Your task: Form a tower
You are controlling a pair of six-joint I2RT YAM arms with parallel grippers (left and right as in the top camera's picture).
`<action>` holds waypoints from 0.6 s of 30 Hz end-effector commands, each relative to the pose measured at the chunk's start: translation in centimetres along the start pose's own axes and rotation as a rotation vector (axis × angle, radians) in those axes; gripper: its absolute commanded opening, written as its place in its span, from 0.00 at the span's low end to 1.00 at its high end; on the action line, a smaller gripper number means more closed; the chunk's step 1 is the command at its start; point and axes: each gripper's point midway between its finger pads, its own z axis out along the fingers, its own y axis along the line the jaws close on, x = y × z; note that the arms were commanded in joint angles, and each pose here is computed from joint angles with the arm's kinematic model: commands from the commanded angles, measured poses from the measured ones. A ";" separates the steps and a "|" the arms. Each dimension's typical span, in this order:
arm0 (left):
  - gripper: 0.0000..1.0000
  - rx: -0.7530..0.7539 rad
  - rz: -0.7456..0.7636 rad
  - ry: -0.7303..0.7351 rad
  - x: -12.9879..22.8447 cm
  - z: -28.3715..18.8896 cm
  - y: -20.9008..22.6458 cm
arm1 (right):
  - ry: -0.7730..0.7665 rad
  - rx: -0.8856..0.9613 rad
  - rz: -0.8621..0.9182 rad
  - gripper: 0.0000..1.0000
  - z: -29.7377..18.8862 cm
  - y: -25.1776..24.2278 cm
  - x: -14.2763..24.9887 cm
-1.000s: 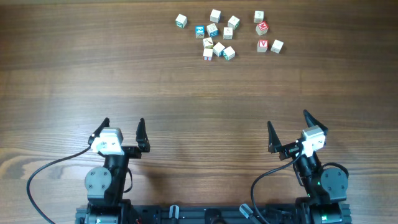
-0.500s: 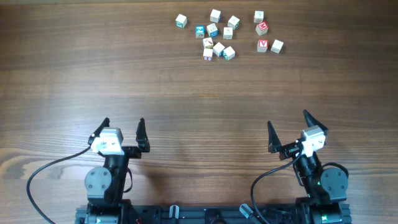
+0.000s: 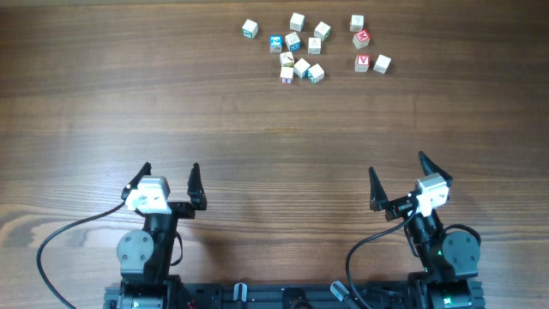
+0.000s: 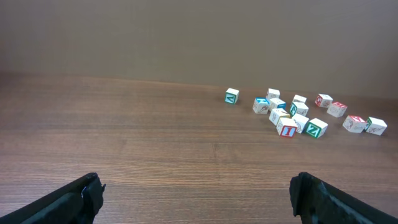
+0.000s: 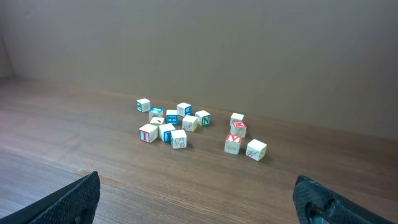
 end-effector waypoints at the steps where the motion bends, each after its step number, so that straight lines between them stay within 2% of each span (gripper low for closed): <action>1: 1.00 -0.017 0.015 0.011 0.6 0.1 0.4 | -0.012 -0.005 0.009 1.00 0.0 0.1 -0.2; 14: 1.00 -0.009 0.010 0.011 0.6 0.1 0.2 | -0.012 -0.005 0.009 1.00 0.0 0.1 -0.2; 18: 1.00 0.126 0.012 0.010 0.4 0.0 -2.1 | -0.011 -0.005 0.009 1.00 0.0 0.1 -0.2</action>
